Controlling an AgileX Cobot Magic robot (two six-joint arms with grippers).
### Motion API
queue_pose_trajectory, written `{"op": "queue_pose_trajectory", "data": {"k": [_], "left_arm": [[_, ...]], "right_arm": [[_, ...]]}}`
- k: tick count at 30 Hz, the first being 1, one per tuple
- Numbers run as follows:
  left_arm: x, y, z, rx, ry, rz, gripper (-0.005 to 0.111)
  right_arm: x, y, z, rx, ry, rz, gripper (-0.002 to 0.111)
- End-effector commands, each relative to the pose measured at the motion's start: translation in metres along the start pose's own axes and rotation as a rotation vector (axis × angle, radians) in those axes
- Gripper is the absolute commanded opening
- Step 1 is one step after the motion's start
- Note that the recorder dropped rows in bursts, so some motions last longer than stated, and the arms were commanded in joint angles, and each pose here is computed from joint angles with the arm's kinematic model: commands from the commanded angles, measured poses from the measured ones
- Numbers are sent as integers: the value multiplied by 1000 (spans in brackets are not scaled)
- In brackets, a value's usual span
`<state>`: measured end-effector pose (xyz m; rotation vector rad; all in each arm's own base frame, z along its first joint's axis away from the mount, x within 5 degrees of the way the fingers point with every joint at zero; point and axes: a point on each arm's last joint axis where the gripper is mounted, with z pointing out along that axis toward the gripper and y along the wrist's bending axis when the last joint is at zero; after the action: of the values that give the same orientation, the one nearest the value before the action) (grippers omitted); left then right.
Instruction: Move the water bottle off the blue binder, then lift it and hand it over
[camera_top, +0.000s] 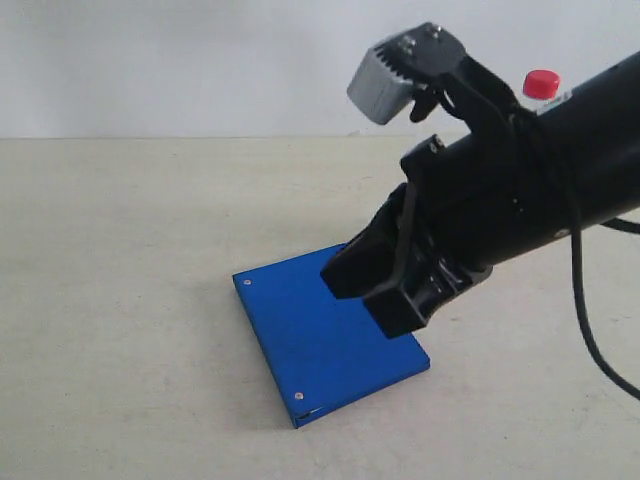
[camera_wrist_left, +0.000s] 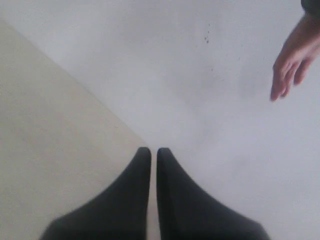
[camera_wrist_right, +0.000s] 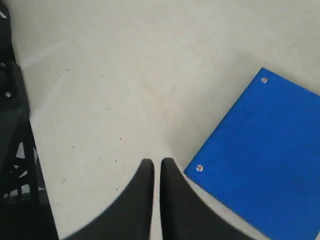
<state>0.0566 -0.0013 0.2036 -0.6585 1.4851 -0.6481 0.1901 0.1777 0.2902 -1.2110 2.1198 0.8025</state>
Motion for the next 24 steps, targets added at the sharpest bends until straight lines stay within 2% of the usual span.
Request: {"op": "queue_pose_trajectory", "data": {"k": [1,5,8,11,14,17,18,22,24], "left_arm": [[8,1,-1,-22,93,-259,4],[27,4,-4,-98,293,-317,4],[34,6,-7,-131,374,-300,4],[34,5,-7,-122,375,-326,4],[25,3,-4,-84,275,-320,4],[9,-14,-5,12,202,-392,4],[-1,-26,-7,69,173,-325,4],[-53,-92,-39,298,30,227,4],[-69,-116,-47,321,23,399,4]], "right_arm": [[26,-5,20,-36,117,112,20],[49,-12,40,-50,212,193,45],[51,-15,44,-39,231,249,47],[52,-15,44,-34,240,251,47],[55,-12,43,-58,271,261,47],[55,-6,34,-103,351,208,46],[54,-3,29,-117,364,202,44],[40,8,5,-68,250,136,25],[35,9,-6,0,185,103,17]]}}
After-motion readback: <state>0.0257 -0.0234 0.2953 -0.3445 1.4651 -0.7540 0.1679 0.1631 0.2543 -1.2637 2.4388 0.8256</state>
